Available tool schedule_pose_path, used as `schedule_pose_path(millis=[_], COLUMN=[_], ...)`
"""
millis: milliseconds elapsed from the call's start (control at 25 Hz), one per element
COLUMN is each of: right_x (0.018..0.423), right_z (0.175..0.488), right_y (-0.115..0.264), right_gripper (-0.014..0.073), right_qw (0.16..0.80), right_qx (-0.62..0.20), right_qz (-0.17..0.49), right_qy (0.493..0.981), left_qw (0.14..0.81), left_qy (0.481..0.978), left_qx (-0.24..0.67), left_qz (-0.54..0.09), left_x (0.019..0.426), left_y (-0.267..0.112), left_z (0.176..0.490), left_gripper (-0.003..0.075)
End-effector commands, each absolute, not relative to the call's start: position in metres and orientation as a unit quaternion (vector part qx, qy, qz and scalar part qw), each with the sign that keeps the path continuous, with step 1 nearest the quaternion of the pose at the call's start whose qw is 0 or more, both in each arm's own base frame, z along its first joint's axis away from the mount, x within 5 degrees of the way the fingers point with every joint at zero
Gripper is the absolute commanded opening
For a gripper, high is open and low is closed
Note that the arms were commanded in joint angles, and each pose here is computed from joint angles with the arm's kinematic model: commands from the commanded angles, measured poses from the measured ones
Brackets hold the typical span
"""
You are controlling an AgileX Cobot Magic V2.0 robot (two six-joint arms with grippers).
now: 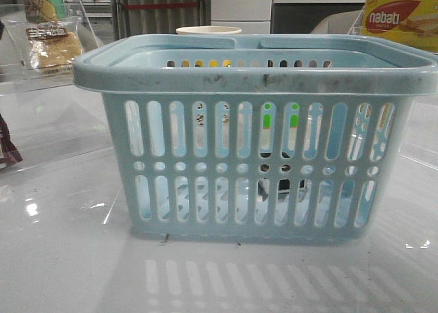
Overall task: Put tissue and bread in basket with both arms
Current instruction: 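Reach the left gripper to the packaged bread bun on the shelf and grasp it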
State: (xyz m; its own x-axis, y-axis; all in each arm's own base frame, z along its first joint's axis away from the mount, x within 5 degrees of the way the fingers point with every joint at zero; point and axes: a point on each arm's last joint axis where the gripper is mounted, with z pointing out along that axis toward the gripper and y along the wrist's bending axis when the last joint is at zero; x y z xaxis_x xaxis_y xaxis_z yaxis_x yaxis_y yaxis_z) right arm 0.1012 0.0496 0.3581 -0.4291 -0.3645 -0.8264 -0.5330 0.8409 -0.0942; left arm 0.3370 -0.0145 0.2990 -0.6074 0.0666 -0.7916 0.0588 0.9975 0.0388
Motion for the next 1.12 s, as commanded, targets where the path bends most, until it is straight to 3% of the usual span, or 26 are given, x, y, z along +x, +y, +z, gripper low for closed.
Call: schedule_pose_path(millis=[0, 400, 680, 1080], right_x=[0.103, 0.103, 0.103, 0.103], right_z=[0.372, 0.372, 0.372, 0.372], right_y=[0.050, 0.050, 0.050, 0.050], right_gripper=[0.0510, 0.0510, 0.0510, 0.0510], right_qw=[0.506, 0.506, 0.506, 0.506], right_qx=[-0.261, -0.261, -0.261, -0.261], right_qz=[0.092, 0.092, 0.092, 0.092], right_qy=[0.817, 0.817, 0.817, 0.817], left_qw=[0.501, 0.521, 0.534, 0.542], left_qy=[0.865, 0.853, 0.845, 0.840], left_qx=[0.034, 0.027, 0.018, 0.018], left_qz=[0.004, 0.006, -0.005, -0.005], left_x=[0.371, 0.453, 0.481, 0.484], left_y=[-0.016, -0.014, -0.016, -0.016], left_z=[0.322, 0.315, 0.309, 0.306], left_gripper=[0.0582, 0.0582, 0.0574, 0.0256])
